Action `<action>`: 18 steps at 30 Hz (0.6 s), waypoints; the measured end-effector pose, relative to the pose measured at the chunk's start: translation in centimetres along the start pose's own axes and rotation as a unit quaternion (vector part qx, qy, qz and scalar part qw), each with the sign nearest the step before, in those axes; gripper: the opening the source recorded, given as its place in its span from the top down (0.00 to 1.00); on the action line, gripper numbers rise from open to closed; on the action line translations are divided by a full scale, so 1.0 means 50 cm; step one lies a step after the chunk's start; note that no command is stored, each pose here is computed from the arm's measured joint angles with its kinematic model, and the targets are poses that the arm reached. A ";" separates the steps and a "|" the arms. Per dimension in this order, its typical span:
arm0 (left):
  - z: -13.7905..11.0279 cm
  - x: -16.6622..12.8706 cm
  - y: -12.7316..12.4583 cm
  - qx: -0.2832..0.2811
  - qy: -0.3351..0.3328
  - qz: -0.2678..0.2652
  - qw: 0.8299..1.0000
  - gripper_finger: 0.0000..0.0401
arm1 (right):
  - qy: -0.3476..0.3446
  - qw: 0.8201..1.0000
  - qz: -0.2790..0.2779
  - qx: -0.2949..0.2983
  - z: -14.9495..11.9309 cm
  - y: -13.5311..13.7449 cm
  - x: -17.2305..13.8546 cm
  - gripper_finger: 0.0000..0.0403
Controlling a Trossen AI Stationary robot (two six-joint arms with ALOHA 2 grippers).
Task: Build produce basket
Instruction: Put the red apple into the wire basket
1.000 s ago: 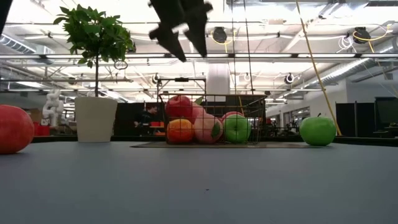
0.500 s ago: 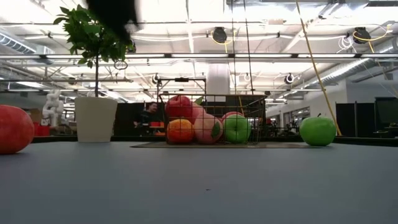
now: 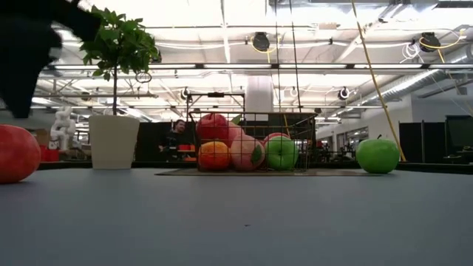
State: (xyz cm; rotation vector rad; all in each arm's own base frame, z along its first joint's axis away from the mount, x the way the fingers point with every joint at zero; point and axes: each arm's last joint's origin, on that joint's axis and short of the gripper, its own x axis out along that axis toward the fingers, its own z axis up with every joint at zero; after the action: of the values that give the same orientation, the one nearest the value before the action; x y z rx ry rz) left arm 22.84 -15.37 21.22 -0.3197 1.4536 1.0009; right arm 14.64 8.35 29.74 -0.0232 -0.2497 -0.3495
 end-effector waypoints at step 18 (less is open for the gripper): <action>-0.030 0.116 0.106 -0.056 0.027 -0.123 0.990 0.06 | 0.000 1.000 0.000 0.000 0.001 0.000 0.000 0.21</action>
State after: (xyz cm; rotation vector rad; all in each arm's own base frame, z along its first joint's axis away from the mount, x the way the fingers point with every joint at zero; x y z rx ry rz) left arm 16.98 -11.25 17.70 -0.5973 1.3716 0.8792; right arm 14.63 8.35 29.77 -0.0225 -0.2502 -0.3487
